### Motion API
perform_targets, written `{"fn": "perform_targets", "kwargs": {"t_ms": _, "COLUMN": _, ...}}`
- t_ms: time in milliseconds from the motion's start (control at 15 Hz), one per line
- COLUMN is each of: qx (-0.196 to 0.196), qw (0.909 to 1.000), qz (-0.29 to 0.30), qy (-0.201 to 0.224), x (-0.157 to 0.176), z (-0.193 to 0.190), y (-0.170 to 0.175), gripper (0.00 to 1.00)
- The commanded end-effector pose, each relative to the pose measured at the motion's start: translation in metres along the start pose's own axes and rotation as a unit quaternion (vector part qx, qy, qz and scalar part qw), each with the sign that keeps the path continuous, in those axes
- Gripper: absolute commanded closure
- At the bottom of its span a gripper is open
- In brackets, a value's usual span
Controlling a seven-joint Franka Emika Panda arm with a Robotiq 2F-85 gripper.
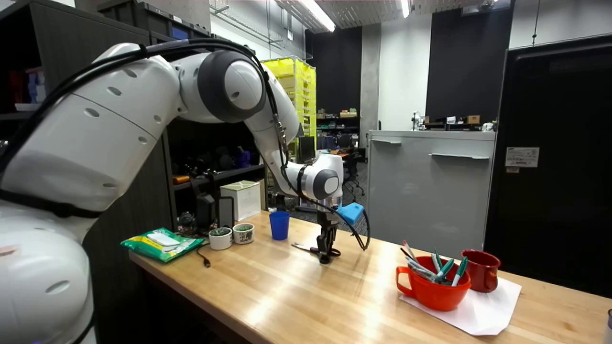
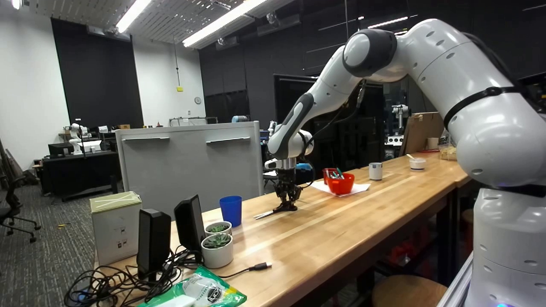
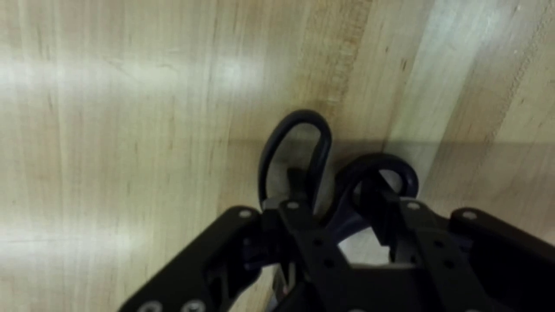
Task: Open and close the scissors.
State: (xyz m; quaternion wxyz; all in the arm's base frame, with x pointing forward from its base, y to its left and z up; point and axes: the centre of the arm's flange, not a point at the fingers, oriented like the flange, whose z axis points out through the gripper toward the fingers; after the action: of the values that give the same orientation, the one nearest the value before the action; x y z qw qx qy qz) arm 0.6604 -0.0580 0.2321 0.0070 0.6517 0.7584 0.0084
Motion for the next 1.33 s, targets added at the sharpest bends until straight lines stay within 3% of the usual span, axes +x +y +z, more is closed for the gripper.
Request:
{"fn": "perform_targets", "kwargs": {"t_ms": 0, "qx": 0.03, "qw": 0.9995, "qz": -0.009, "qy": 0.003, "x": 0.003, "z": 0.043, "y": -0.019, "gripper": 0.9}}
{"fn": "perform_targets", "kwargs": {"t_ms": 133, "qx": 0.03, "qw": 0.9995, "qz": -0.008, "qy": 0.001, "x": 0.003, "z": 0.041, "y": -0.021, "gripper": 0.95}}
{"fn": "perform_targets", "kwargs": {"t_ms": 600, "qx": 0.034, "qw": 0.9993, "qz": -0.008, "qy": -0.011, "x": 0.006, "z": 0.037, "y": -0.024, "gripper": 0.93}}
{"fn": "perform_targets", "kwargs": {"t_ms": 667, "qx": 0.035, "qw": 0.9993, "qz": -0.009, "qy": -0.012, "x": 0.006, "z": 0.037, "y": -0.024, "gripper": 0.59}}
{"fn": "perform_targets", "kwargs": {"t_ms": 733, "qx": 0.036, "qw": 0.9992, "qz": -0.01, "qy": -0.013, "x": 0.006, "z": 0.037, "y": -0.024, "gripper": 0.47}}
{"fn": "perform_targets", "kwargs": {"t_ms": 1267, "qx": 0.053, "qw": 0.9983, "qz": -0.015, "qy": -0.017, "x": 0.007, "z": 0.041, "y": -0.034, "gripper": 0.01}}
